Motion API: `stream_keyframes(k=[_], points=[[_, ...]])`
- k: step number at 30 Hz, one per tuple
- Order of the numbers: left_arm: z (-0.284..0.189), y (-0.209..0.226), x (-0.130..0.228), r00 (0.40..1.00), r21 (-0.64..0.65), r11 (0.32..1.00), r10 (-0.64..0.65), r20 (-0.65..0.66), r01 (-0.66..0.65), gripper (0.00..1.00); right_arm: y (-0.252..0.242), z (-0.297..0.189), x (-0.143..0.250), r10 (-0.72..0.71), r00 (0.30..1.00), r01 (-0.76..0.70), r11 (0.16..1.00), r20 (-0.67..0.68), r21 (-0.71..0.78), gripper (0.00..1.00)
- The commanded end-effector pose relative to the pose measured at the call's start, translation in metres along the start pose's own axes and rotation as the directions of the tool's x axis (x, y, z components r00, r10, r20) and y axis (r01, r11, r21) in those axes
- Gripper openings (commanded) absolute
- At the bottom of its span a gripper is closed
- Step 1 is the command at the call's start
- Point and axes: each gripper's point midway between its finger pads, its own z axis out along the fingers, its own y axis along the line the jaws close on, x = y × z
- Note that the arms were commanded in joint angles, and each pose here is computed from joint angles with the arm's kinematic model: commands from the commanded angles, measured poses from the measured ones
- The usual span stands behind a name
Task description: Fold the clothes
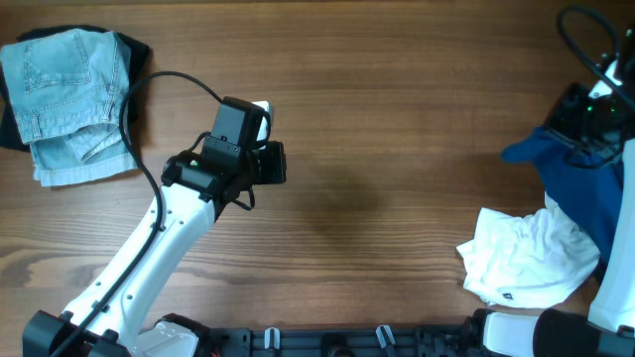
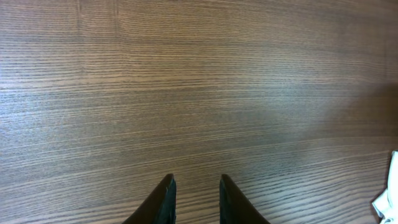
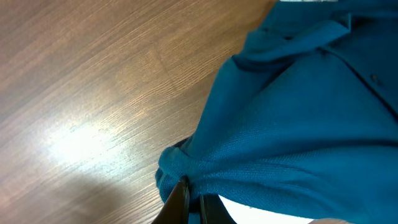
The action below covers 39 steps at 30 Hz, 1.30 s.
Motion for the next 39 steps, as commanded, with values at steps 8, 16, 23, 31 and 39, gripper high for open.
stream_keyframes(k=[8,16,23,31,39], points=[[0.000,-0.006,-0.001,1.000,0.022,1.000,-0.021,-0.006,0.021,0.23,0.029,-0.011,-0.003,-0.120,0.991,0.121,0.992,0.066,-0.019,0.04],[0.000,-0.005,-0.001,1.000,0.021,1.000,-0.021,-0.007,0.022,0.23,0.070,-0.064,-0.044,-0.217,0.920,0.248,0.967,0.325,-0.057,0.04],[0.000,-0.005,-0.001,1.000,0.021,1.000,-0.021,-0.007,0.022,0.23,0.084,-0.146,-0.080,-0.214,0.789,0.319,0.944,0.576,-0.087,0.04],[0.000,-0.006,-0.001,1.000,0.021,1.000,-0.022,-0.008,0.022,0.23,0.090,-0.214,-0.111,-0.198,0.605,0.369,0.928,0.771,-0.051,0.04],[0.000,-0.005,0.000,1.000,0.018,1.000,-0.022,-0.012,0.022,0.23,0.083,-0.283,-0.140,-0.123,0.388,0.320,0.947,0.913,-0.009,0.04]])
